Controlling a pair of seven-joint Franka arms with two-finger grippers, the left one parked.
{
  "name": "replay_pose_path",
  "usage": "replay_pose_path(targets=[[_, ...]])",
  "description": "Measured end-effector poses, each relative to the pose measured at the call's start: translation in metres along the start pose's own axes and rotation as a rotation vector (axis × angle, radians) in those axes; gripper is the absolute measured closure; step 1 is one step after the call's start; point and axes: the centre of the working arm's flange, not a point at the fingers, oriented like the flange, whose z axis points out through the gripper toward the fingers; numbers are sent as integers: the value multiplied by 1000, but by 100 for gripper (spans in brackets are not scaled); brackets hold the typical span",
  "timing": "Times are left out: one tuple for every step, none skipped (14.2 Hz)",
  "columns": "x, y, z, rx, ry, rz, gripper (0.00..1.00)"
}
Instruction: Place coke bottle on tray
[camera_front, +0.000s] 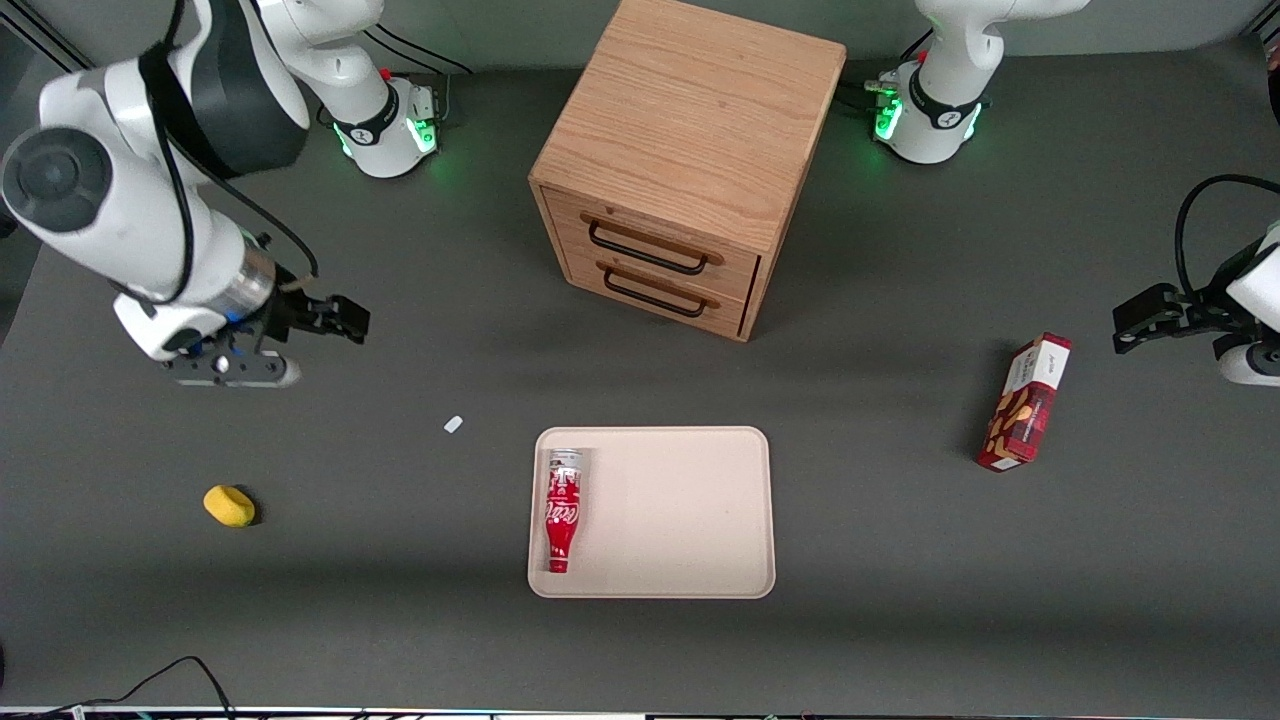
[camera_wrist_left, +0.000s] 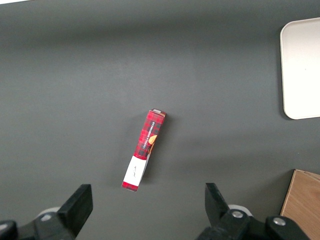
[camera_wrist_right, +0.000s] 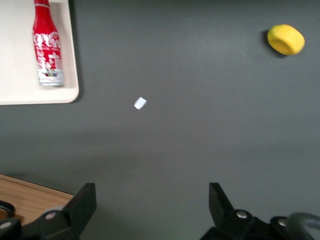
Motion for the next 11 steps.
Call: replay_pose_path(targets=[[-15,14,-5,4,11,-3,0],[-30,28,-14,8,23,-2,0],[-44,42,-26,13,38,8,0],[-56,55,-39,15,45,22,0],[-66,67,-51,17,48,33,0],[-74,76,-60,20,48,39,0],[-77,80,-67,29,52,45,0],[-78,81,-70,46,53,45,0],[-76,82,-70,63,50,36,0],[-73,82,-69,72,45,26,0],[-71,83,-66,75,40,20,0]])
